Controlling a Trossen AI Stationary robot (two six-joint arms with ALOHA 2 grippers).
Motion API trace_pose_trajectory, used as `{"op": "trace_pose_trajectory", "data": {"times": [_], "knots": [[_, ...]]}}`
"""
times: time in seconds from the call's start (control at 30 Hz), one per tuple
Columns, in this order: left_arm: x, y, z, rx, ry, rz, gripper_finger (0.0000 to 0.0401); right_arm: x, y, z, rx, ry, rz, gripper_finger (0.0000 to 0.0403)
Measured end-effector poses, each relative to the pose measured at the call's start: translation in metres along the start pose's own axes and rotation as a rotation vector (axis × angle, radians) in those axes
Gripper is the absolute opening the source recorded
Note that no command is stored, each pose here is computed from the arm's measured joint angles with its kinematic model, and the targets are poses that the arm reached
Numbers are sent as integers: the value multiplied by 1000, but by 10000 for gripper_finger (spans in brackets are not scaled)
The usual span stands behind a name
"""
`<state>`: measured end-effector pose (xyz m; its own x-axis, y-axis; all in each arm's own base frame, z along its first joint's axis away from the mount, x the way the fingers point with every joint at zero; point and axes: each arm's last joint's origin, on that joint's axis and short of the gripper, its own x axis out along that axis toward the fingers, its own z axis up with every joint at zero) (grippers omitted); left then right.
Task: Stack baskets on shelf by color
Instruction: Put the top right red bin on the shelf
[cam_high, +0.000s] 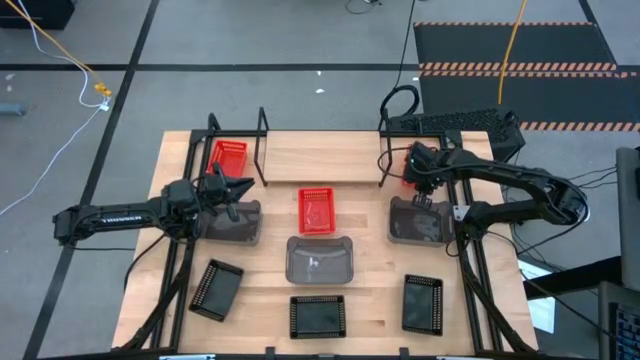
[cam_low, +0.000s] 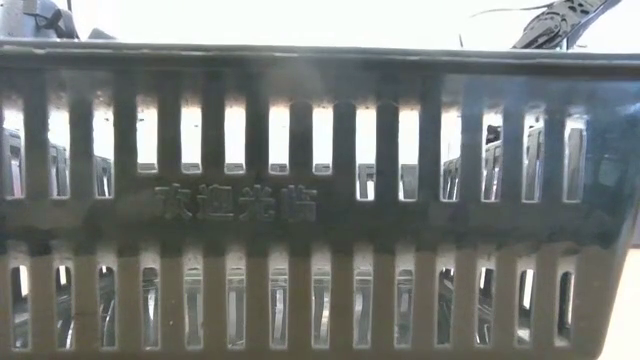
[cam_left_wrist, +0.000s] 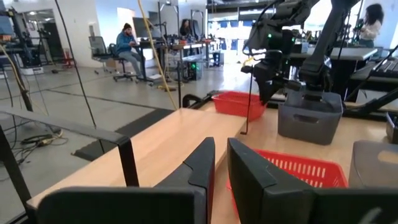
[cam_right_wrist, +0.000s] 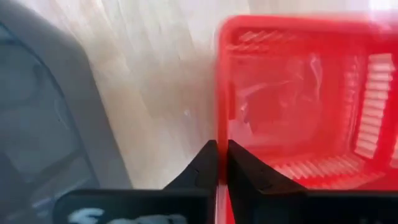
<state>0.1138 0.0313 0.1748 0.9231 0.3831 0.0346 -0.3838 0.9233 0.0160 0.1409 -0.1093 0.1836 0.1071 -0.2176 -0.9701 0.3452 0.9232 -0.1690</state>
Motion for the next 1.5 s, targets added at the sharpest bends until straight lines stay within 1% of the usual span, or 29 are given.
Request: {"op": "trace_pose_trajectory", "data": {"times": [0.03, 0.1, 0.13, 0.23, 0.33, 0.4, 0.53, 0.67, 0.7, 0.77, 0.8, 0.87, 0.97, 1.03, 1.07, 1.17, 1.27, 1.37, 1.5], "knots": [[0, 0, 1, -2, -9, 0, 47, -4, -1, 1, 7, 5, -11, 12], [0, 0, 3, -8, -24, 0, 47, -15, -3, 5, 32, 26, -73, 8], [0, 0, 3, -9, -26, 1, 47, -22, -5, 7, 50, 41, -131, 6], [0, 0, 3, -15, -26, 0, 47, -53, -10, 16, 84, 49, -368, 6], [0, 0, 3, -26, -26, 1, 47, -89, -13, 26, 66, -8, -523, 5], [0, 0, 3, -29, -27, 1, 47, -113, -15, 35, 55, -86, -569, 4], [0, 0, 3, -34, -29, 1, 47, -156, -21, 50, 52, -252, -606, 3], [0, 0, 3, -35, -29, 2, 47, -181, -25, 70, 46, -405, -648, 3], [0, 0, 3, -34, -29, 2, 47, -186, -26, 78, 49, -437, -647, 3], [0, 0, 3, -32, -29, 2, 47, -189, -23, 95, 24, -494, -590, 3], [0, 0, 3, -32, -29, 2, 47, -187, -20, 105, -1, -512, -549, 3], [0, 0, 3, -32, -29, 2, 47, -179, -16, 126, -62, -515, -512, 3], [0, 0, 3, -25, -29, 10, 47, -154, -7, 155, -192, -440, -492, 2], [0, 0, 3, -24, -29, 13, 47, -136, -2, 169, -263, -377, -470, 2], [0, 0, 3, -26, -28, 13, 47, -126, 0, 174, -299, -345, -437, 2], [0, 0, 1, -26, -11, 13, 47, -98, 5, 183, -377, -278, -288, 2], [0, 0, -3, -24, 28, 12, 47, -78, 7, 187, -387, -228, -177, 3], [0, 0, -5, -27, 50, 12, 47, -66, 8, 188, -365, -177, -133, 4], [0, 0, -5, -32, 53, 12, 47, -51, 8, 191, -300, -138, -94, 5]]}}
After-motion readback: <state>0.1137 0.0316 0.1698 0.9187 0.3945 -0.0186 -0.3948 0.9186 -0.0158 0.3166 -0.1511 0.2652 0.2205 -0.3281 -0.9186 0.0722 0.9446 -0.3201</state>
